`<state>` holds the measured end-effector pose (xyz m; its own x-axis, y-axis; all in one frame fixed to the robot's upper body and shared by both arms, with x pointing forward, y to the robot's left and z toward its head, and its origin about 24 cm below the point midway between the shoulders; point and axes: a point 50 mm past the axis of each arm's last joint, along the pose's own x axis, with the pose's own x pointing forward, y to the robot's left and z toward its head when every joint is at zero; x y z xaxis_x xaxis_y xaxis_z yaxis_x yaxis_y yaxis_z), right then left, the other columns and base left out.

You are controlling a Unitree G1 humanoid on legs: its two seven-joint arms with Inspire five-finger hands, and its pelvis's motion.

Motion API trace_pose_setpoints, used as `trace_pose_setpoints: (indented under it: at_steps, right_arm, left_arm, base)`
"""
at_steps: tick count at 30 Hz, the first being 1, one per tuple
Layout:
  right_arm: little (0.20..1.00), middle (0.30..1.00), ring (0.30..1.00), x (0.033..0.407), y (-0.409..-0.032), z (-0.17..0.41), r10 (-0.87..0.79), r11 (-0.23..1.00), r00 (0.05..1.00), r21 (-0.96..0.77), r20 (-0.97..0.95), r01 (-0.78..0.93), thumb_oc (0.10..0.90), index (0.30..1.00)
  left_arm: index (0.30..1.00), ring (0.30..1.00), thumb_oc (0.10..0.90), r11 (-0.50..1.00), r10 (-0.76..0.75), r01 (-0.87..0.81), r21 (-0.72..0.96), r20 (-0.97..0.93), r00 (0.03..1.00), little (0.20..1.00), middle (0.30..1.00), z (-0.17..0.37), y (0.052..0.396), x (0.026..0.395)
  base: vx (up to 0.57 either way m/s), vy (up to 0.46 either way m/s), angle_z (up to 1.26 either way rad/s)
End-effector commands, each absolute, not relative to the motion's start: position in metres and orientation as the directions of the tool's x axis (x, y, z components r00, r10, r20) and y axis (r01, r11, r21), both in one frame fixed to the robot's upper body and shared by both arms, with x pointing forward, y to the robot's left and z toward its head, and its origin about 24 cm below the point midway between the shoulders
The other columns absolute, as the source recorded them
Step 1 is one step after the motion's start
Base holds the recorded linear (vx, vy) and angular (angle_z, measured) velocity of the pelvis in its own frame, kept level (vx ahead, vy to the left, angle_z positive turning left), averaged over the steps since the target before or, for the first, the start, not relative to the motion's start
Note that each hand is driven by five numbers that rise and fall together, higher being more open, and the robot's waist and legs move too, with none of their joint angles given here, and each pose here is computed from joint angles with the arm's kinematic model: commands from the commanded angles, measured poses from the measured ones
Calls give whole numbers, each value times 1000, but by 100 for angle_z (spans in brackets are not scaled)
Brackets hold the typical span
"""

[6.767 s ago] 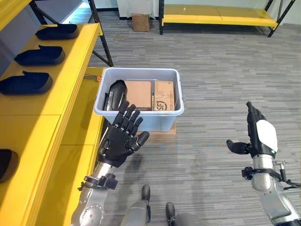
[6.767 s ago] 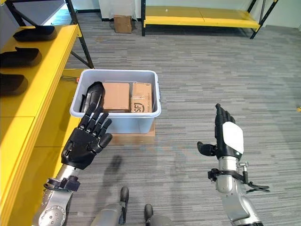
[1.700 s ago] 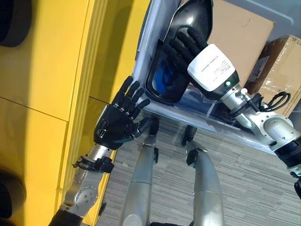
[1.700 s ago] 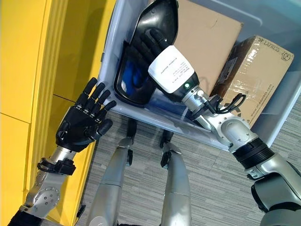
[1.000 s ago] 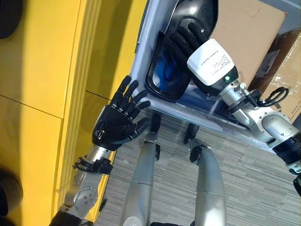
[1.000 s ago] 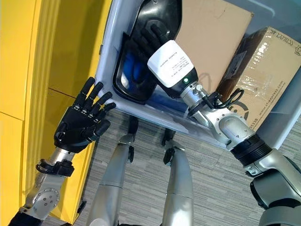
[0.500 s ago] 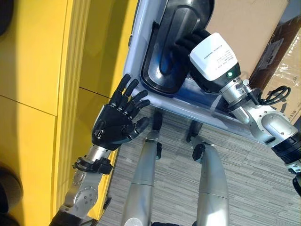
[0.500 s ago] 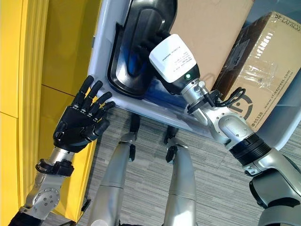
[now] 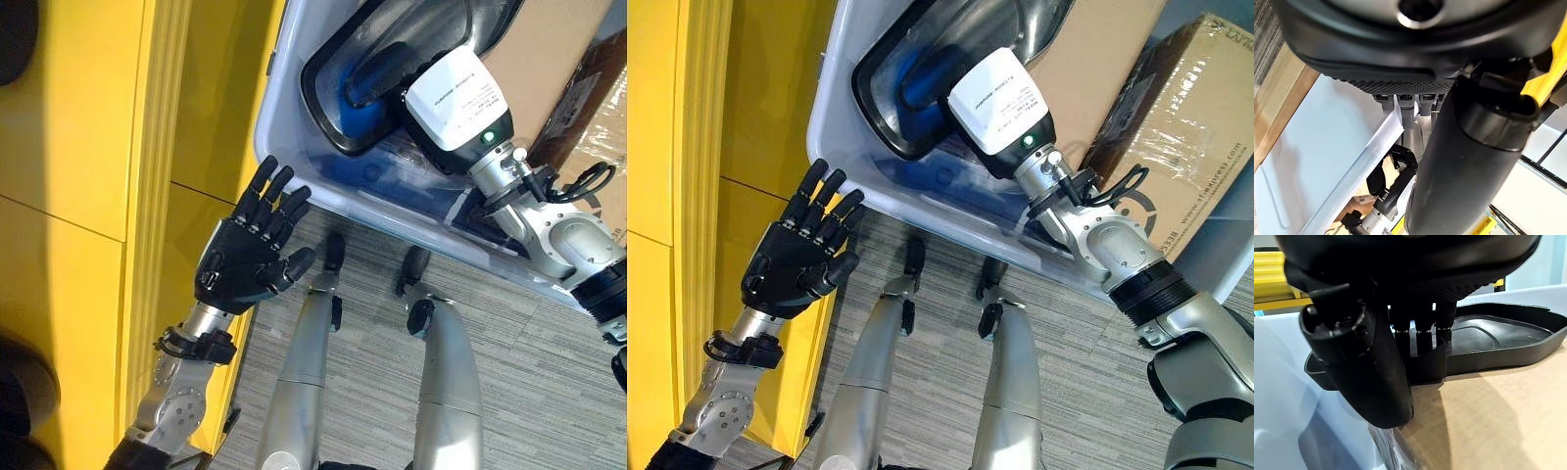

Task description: Move parts from the plastic box to the shelf.

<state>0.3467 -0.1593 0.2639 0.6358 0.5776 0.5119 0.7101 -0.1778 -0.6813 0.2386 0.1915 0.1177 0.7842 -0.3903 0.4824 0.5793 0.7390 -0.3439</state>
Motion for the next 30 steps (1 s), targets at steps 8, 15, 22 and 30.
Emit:
trace_pose_setpoints:
  at_steps: [8,15,22,30]
  right_arm:
    - [300,300,300,338,-152,276,583,-83,660,-774,474,628,400,300]
    - [300,300,300,311,-172,246,483,262,794,-926,369,271,400,300]
    - [300,300,300,291,-192,202,452,335,889,-939,81,-84,400,300]
    - [300,300,300,289,-197,184,476,356,846,-827,-239,-434,400,300]
  left_arm:
    - [1000,1000,900,687,-428,670,-282,588,687,1000,1000,133,187,219]
    - [1000,1000,900,730,-435,642,-232,567,700,1000,1000,138,191,218]
    - [1000,1000,900,761,-431,610,-221,529,730,1000,1000,137,191,221]
    - [1000,1000,900,818,-470,568,-94,461,753,1000,1000,128,183,228]
  base:
    - [-75,18,1]
    - [-42,30,-23]
    - [110,43,-8]
    - [133,58,-10]
